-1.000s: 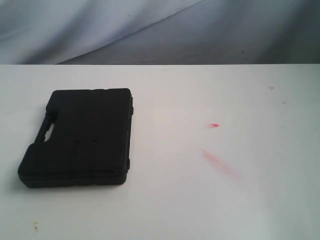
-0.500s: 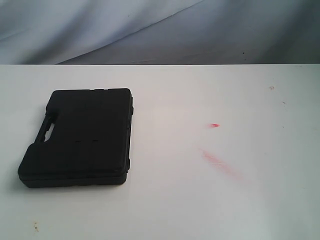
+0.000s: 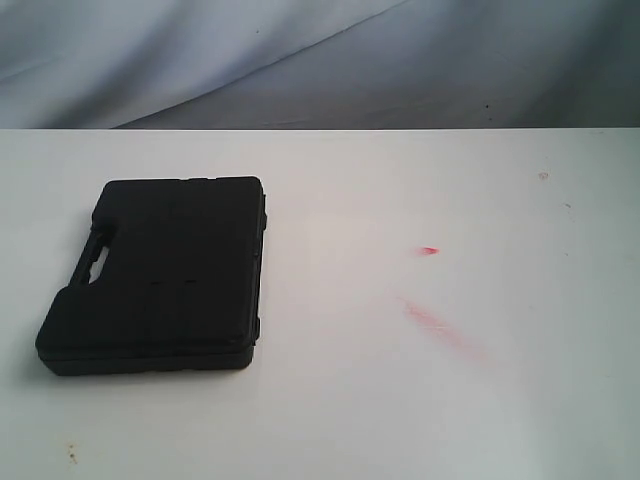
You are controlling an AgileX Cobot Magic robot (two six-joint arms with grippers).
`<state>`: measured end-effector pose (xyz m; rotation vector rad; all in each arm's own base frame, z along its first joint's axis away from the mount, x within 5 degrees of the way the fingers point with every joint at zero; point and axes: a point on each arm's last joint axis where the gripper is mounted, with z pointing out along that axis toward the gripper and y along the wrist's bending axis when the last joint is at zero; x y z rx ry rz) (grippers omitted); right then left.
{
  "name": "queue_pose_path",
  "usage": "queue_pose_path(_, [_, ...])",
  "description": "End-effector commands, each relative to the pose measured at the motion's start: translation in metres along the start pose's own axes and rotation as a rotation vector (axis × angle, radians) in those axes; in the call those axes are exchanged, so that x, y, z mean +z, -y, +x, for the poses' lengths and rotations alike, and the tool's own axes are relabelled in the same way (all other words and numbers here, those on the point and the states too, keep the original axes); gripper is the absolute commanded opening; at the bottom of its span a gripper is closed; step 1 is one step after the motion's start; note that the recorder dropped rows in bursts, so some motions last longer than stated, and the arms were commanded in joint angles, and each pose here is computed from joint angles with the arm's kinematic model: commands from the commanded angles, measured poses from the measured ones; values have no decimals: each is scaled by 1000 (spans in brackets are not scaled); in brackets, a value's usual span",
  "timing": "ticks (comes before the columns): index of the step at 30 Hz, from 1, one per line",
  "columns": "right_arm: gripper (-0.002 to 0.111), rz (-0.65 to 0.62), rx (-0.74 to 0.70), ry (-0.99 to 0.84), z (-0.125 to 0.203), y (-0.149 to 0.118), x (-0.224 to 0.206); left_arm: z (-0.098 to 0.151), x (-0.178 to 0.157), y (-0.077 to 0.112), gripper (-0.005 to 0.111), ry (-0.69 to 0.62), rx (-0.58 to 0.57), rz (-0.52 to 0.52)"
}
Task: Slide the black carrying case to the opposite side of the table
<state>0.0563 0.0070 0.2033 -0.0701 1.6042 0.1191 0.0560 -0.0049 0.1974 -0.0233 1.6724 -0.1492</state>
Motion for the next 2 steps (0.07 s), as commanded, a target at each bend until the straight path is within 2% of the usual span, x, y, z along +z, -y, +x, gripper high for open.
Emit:
queue_pose_path(1, [0, 6, 4, 3, 1, 0, 0, 1, 0, 0, 0, 6, 4, 0])
queue_pose_path(2, [0, 6, 4, 3, 1, 0, 0, 1, 0, 0, 0, 6, 4, 0])
